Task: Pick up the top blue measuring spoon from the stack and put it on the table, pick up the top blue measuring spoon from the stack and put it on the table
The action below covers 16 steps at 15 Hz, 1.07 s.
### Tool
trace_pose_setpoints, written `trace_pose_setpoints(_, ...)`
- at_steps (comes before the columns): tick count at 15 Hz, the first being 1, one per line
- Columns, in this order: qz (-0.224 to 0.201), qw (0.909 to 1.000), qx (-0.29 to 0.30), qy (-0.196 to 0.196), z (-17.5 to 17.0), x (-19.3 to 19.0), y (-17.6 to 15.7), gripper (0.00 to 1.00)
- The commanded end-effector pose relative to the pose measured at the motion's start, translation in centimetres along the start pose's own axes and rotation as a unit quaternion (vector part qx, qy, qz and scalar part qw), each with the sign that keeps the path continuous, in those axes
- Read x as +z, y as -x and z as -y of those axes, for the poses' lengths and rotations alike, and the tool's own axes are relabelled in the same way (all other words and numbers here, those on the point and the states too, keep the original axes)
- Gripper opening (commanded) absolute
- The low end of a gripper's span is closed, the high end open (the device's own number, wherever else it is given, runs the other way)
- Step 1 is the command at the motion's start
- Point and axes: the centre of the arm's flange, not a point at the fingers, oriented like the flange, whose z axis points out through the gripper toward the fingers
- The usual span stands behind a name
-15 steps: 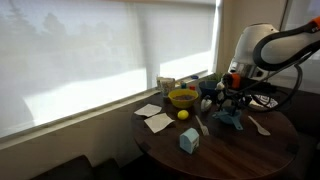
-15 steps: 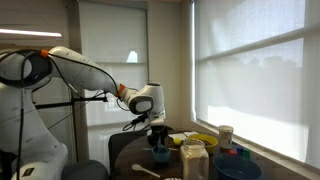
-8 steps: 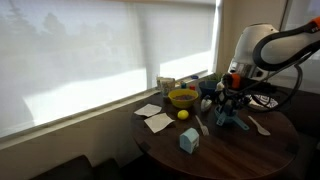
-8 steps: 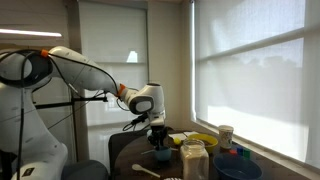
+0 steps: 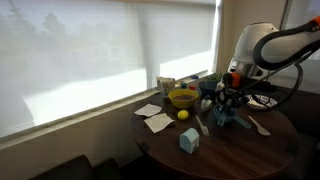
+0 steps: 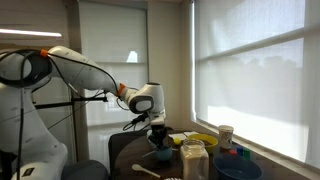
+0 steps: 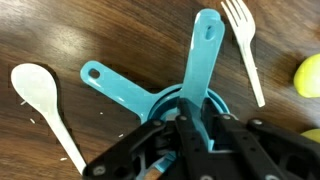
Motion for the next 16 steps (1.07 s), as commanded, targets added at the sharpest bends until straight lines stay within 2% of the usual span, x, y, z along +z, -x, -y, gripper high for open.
trace_pose_setpoints(1, 0.007, 0.9999, 0.011, -0.010, 0.0, 0.4, -0.1, 0.00)
trace_pose_setpoints(9, 0.020, 0.9993, 0.025, -0.018, -0.2, 0.3, -0.6, 0.01)
trace_pose_setpoints(16, 0.022, 0.9987, 0.030, -0.035, -0.2, -1.3, -1.7, 0.01)
